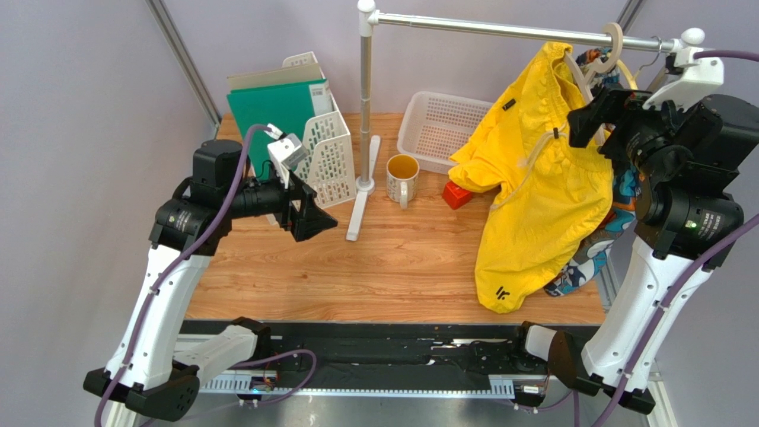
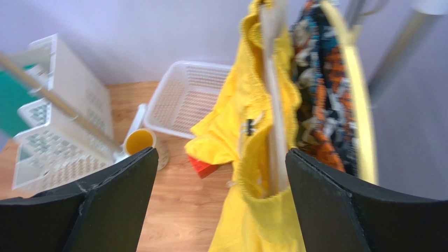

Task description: Place the shorts on the hanger

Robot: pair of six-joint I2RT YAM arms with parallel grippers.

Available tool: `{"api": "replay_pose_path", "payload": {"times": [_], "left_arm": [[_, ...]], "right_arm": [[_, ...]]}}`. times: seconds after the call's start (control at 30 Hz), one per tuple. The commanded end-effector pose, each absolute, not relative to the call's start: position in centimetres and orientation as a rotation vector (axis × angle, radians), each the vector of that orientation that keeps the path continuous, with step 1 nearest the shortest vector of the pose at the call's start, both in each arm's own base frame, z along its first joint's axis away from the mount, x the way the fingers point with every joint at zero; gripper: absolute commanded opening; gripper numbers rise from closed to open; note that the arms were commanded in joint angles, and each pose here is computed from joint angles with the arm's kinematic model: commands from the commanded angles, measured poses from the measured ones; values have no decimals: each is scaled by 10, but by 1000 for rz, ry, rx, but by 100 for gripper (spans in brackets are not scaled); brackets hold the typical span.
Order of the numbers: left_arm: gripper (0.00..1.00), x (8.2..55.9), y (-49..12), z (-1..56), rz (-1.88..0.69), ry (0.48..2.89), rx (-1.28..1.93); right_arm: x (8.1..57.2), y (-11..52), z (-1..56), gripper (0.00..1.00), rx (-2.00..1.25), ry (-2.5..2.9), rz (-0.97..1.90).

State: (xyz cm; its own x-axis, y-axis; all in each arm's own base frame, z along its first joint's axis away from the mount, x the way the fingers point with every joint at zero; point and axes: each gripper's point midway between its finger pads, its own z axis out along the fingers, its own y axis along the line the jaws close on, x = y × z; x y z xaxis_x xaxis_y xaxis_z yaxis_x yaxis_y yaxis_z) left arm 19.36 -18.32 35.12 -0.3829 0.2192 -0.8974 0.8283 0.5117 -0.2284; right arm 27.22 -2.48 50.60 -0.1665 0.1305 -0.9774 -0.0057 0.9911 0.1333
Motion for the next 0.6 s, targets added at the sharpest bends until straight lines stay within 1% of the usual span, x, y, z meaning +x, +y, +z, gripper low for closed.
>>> {"api": "replay_pose_path", "payload": {"times": [0.0,0.17,0.2,0.3,0.33,0.4,0.43,0.57], "left_arm": [[99,208,-164,350,-787,2010,726],[100,204,-139,328,-705,2110,682],[99,201,-135,325,-683,2117,679],[100,192,-121,308,-601,2167,686],[99,189,-116,298,-570,2193,688],[99,181,-111,294,-548,2189,688],[100,177,-108,286,-536,2217,685],[99,164,-98,271,-481,2226,704]], "right_arm": [[265,38,489,96,-167,1799,371],[252,94,449,97,-420,1865,473],[246,107,432,97,-465,1898,534],[240,123,406,97,-554,1928,570],[231,132,388,97,-606,1950,594],[224,139,367,98,-664,1966,591],[213,144,344,98,-711,1996,598],[195,145,312,98,-748,1993,608]]}}
